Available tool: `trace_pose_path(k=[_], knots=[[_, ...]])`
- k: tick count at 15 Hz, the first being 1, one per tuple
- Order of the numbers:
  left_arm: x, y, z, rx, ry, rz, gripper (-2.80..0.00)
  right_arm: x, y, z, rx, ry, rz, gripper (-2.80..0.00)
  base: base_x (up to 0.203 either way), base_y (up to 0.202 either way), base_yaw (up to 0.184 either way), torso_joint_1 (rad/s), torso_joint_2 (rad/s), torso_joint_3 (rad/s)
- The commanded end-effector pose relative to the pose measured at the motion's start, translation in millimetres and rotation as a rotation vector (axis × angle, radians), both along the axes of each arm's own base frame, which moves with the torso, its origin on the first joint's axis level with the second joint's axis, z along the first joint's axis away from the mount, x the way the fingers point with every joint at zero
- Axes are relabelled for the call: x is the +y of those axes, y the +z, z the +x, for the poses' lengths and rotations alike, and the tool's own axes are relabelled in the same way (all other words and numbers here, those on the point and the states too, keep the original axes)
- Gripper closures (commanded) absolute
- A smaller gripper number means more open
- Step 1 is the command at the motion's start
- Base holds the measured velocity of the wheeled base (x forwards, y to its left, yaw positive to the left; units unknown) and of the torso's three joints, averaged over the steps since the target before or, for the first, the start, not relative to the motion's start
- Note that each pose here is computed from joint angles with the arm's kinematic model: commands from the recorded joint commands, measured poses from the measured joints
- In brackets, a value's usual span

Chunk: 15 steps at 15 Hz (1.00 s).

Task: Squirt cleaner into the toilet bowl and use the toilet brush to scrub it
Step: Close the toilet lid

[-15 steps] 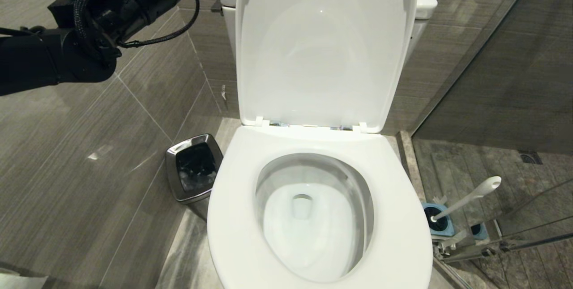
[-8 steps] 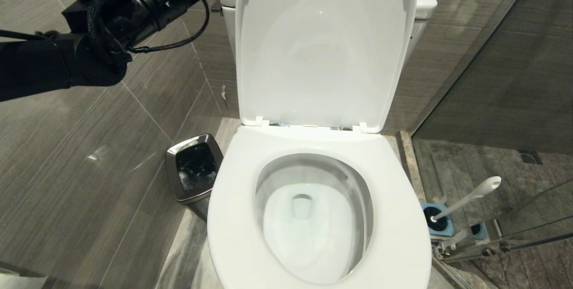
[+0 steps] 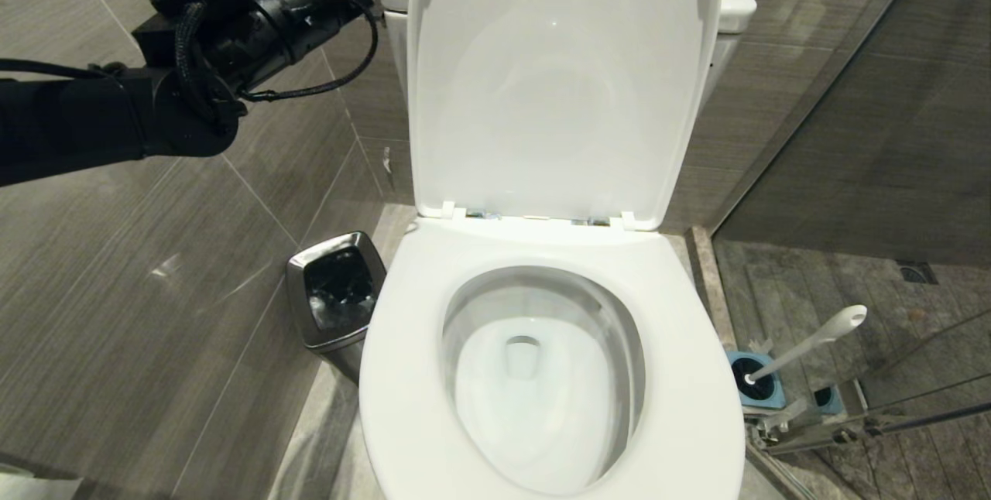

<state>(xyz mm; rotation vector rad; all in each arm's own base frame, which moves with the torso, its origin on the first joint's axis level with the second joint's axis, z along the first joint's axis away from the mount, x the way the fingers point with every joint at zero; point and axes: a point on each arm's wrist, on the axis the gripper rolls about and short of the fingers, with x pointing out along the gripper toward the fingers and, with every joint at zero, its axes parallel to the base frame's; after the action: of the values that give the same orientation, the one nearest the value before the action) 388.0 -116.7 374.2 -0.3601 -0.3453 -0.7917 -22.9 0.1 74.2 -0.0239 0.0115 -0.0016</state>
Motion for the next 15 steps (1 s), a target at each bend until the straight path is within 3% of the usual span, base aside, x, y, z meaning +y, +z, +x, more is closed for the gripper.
trace_pose_path(k=[1,6,15], knots=[[-1,-4,3,-0.008,0.008,0.016,0.0,0,0,0,0.001,0.0,-0.001,0.0,0.0,0.0,0.0,0.0,0.0,0.0],[-3,-12,10,-0.025,0.037,0.055,0.0,0,0,0,0.001,0.0,-0.001,0.0,0.0,0.0,0.0,0.0,0.0,0.0],[-11,-16,12,-0.025,0.017,0.057,0.0,0,0,0,0.001,0.0,-0.001,0.0,0.0,0.0,0.0,0.0,0.0,0.0]])
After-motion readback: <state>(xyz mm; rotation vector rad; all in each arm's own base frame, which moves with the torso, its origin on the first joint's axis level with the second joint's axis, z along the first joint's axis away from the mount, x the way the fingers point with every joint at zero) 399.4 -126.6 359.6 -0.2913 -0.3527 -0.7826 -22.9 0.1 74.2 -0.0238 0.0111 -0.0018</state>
